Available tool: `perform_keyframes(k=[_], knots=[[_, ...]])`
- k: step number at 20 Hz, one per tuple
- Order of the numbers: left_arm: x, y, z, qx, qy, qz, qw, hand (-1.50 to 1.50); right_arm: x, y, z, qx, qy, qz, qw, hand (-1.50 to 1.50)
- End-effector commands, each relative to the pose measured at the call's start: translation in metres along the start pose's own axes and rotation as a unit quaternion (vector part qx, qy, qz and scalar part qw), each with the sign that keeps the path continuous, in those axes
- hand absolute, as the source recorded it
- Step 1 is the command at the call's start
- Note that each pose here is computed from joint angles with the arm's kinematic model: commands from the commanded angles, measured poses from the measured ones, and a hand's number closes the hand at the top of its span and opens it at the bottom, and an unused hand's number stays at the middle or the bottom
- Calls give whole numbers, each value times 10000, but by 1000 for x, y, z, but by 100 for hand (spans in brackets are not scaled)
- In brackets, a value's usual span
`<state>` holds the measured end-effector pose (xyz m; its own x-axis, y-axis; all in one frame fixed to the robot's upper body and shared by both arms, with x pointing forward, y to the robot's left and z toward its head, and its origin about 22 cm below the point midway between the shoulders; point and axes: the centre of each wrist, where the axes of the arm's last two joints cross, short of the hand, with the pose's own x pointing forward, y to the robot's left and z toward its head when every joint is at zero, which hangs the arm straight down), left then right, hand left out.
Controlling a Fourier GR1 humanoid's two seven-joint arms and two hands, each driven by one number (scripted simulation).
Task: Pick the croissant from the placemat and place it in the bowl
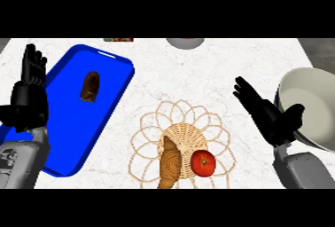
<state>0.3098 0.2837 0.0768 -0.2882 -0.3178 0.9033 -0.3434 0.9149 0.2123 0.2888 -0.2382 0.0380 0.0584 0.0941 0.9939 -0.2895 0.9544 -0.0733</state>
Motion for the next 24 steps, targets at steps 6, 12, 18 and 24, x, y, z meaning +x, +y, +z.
perform_keyframes(k=[6,12,18,24], knots=[[-23,-50,46,-1458,1165,607,9806,0,-18,133,15,45,569,1723,9834,150],[-34,-43,56,-1358,1603,745,9748,0,-4,140,24,-2287,-1220,1815,9486,-150],[-23,-63,65,-1596,1578,737,9717,0,-17,214,61,-2693,-2056,2270,9131,-150],[-27,-35,64,-1585,1686,782,9697,0,-14,210,73,-3066,-1208,3064,8930,-150]])
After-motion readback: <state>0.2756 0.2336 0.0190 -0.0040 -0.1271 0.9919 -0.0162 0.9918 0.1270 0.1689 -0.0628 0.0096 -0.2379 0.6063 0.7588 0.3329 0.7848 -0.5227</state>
